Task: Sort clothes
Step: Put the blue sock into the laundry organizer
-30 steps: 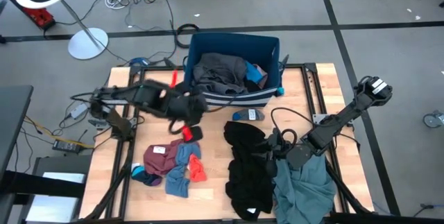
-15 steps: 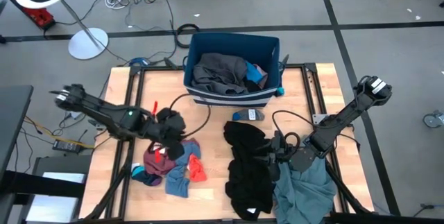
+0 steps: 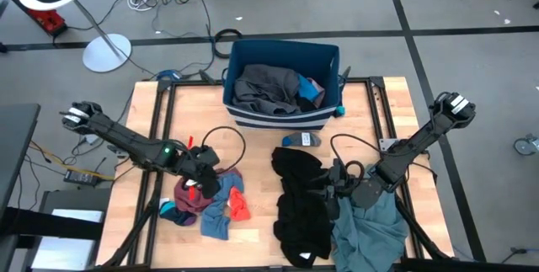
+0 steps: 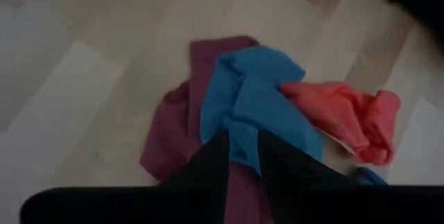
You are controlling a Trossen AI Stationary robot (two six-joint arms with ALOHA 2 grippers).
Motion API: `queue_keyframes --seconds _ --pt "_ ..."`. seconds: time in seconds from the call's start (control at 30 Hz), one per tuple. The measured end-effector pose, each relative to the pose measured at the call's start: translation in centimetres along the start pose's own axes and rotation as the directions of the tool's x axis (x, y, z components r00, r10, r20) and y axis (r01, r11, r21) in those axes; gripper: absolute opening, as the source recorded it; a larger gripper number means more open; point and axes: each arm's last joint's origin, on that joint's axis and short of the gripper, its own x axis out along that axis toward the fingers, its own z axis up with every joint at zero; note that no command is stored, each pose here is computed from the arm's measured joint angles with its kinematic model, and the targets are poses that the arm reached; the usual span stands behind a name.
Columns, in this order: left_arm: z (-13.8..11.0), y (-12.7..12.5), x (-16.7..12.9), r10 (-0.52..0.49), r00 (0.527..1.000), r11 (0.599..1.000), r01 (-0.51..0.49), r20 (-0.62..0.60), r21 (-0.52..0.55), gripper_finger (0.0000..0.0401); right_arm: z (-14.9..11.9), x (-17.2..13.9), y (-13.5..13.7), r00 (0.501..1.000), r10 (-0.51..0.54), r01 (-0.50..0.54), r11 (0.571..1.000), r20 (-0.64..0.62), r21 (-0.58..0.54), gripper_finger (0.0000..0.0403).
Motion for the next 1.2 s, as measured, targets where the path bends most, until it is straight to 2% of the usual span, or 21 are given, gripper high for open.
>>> queue_keyframes --seconds 0.17,0.37,0.63,0.83,0.9,1.03,1.2 --pt "-0.6 0.1 1.2 -0.085 0.996 0.995 0.085 0.002 -0.054 0.0082 0.0 0.0 0.0 1.000 -0.001 0.001 1.000 0.001 0.001 0.0170" --pt "-1.1 0.3 2.2 -0.088 0.996 0.991 0.086 -0.018 -0.107 0.0082 0.0 0.0 0.0 1.000 -0.001 0.001 1.000 0.001 0.000 0.0170" --pt "-1.2 0.1 3.5 -0.063 0.997 0.992 0.058 -0.041 -0.109 0.0082 0.0 0.0 0.0 1.000 0.000 0.000 1.000 0.002 0.001 0.0169" --pt "-1.0 -0.7 4.4 -0.116 0.992 0.986 0.110 -0.042 -0.122 0.0079 0.0 0.0 0.0 1.000 0.000 0.000 1.000 0.002 0.002 0.0169" --pt "-1.1 -0.7 4.5 -0.113 0.992 0.985 0.106 -0.049 -0.135 0.0066 0.0 0.0 0.0 1.000 0.000 0.000 1.000 0.002 0.002 0.0169" --pt "-1.1 -0.7 4.6 -0.116 0.992 0.985 0.109 -0.045 -0.135 0.0010 0.0 0.0 0.0 1.000 0.001 -0.001 1.000 0.002 0.002 0.0169" --pt "0.1 -1.9 3.8 -0.150 0.989 0.985 0.151 0.008 -0.082 0.0002 0.0 0.0 0.0 1.000 0.002 -0.002 1.000 0.003 0.003 0.0169"
